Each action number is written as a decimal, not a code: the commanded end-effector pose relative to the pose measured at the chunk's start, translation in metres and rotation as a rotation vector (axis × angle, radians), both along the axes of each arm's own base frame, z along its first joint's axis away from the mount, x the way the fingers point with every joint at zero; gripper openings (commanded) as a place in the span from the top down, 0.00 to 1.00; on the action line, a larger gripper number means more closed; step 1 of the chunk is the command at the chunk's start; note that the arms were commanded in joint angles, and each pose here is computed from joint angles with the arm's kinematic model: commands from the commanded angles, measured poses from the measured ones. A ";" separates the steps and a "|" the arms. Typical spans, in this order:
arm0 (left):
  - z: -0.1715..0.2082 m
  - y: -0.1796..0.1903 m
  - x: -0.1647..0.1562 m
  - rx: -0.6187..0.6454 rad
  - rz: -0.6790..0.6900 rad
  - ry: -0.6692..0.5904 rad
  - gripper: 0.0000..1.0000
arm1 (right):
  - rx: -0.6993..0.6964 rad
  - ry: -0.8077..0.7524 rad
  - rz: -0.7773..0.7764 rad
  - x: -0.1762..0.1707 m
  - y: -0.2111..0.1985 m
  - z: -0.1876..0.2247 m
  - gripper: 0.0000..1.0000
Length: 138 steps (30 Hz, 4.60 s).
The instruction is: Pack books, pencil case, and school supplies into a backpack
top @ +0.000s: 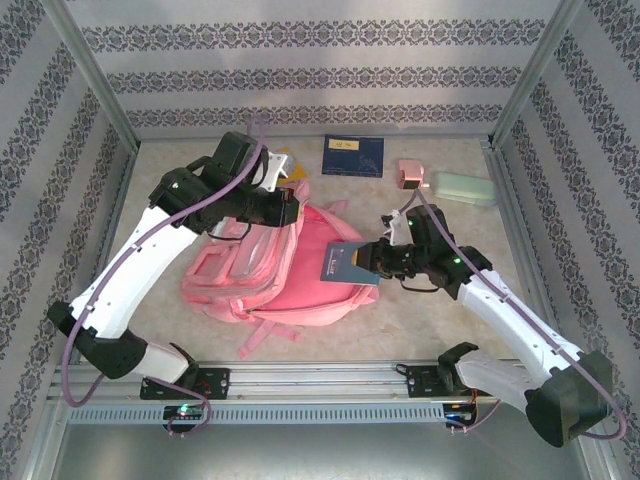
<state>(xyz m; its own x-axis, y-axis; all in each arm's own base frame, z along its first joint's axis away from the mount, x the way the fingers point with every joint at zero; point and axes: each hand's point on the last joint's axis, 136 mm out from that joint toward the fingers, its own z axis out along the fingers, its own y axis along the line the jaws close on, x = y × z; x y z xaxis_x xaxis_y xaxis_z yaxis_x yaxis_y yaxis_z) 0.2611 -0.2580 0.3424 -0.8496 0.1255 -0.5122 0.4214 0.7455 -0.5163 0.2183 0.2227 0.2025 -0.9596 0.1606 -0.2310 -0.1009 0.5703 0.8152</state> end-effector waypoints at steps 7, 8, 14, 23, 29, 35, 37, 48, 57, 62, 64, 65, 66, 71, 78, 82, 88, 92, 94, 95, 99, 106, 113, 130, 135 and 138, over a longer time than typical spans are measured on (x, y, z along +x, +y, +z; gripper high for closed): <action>0.051 -0.028 0.005 -0.159 -0.100 -0.056 1.00 | 0.146 -0.081 0.077 0.017 0.036 0.038 1.00; 0.053 -0.032 0.006 -0.173 -0.111 -0.060 1.00 | 0.155 -0.069 0.078 0.023 0.041 0.037 1.00; 0.068 -0.050 0.007 -0.276 -0.171 -0.055 1.00 | 0.176 0.020 0.009 0.061 0.075 0.016 1.00; 0.091 -0.070 0.015 -0.375 -0.236 -0.082 1.00 | 0.103 0.170 -0.044 0.085 0.122 -0.055 1.00; 0.101 -0.078 0.020 -0.420 -0.253 -0.095 1.00 | 0.067 0.228 -0.092 0.093 0.154 -0.100 0.85; 0.097 -0.082 0.021 -0.427 -0.259 -0.081 1.00 | 0.087 0.213 -0.115 0.102 0.165 -0.109 0.60; 0.095 -0.079 0.022 -0.406 -0.250 -0.094 1.00 | 0.071 0.188 -0.109 0.102 0.160 -0.103 0.50; 0.069 -0.055 0.035 -0.309 -0.144 -0.072 1.00 | 0.122 0.011 -0.051 0.086 0.107 -0.031 0.25; 0.037 -0.049 0.041 -0.258 -0.114 -0.013 1.00 | 0.113 -0.051 -0.097 0.073 0.052 -0.008 0.24; 0.007 -0.042 0.045 -0.182 -0.068 0.029 1.00 | 0.028 -0.100 -0.135 0.064 0.018 0.001 0.26; -0.004 -0.041 0.047 -0.180 -0.044 0.047 1.00 | 0.003 -0.117 -0.196 0.065 -0.003 0.007 0.27; -0.009 -0.042 0.048 -0.188 -0.034 0.055 1.00 | -0.006 -0.128 -0.231 0.066 -0.015 0.012 0.27; -0.011 -0.043 0.049 -0.203 -0.027 0.059 1.00 | -0.017 -0.145 -0.266 0.069 -0.026 0.018 0.28; -0.021 -0.048 0.054 -0.230 -0.013 0.083 1.00 | -0.109 -0.151 -0.449 0.094 -0.074 0.024 0.29; -0.023 -0.044 0.055 -0.227 0.007 0.055 1.00 | -0.492 -0.133 -0.615 0.154 -0.142 0.002 0.28; -0.032 -0.042 0.052 -0.257 0.033 0.057 1.00 | -0.645 -0.061 -0.672 0.182 -0.178 -0.014 0.27; -0.046 -0.034 0.041 -0.264 0.051 0.067 1.00 | -0.751 -0.034 -0.626 0.230 -0.191 -0.024 0.23; -0.050 -0.031 0.037 -0.250 0.044 0.060 1.00 | -0.806 0.010 -0.568 0.265 -0.193 -0.039 0.09; -0.050 -0.030 0.036 -0.244 0.039 0.059 1.00 | -0.828 0.023 -0.525 0.282 -0.193 -0.047 0.02; -0.050 -0.029 0.036 -0.241 0.036 0.055 1.00 | -0.839 0.030 -0.501 0.291 -0.192 -0.051 0.02; -0.054 -0.029 0.033 -0.228 0.024 0.063 1.00 | -0.911 0.099 -0.393 0.315 -0.192 -0.069 0.02; -0.061 -0.029 0.036 -0.202 0.018 0.068 1.00 | -0.949 0.133 -0.407 0.340 -0.206 -0.095 0.02; -0.069 -0.033 0.042 -0.193 0.012 0.085 1.00 | -0.933 0.186 -0.386 0.342 -0.210 -0.129 0.02; -0.076 -0.030 0.046 -0.186 0.023 0.103 1.00 | -0.996 0.200 -0.343 0.340 -0.213 -0.152 0.27; -0.075 -0.024 0.041 -0.183 0.028 0.094 1.00 | -1.010 0.180 -0.343 0.340 -0.212 -0.142 0.33; -0.073 -0.020 0.039 -0.188 0.033 0.087 1.00 | -1.025 0.161 -0.349 0.339 -0.213 -0.129 0.35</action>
<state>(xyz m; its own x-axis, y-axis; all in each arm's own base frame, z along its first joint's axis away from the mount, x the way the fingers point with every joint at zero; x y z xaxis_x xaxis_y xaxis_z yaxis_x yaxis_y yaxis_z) 0.2989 -0.2928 0.2547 -0.9197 0.0286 -0.3915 0.3171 0.6420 -0.6981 0.5617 0.0129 0.0579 -0.9295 0.2556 -0.2659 0.2722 0.9619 -0.0268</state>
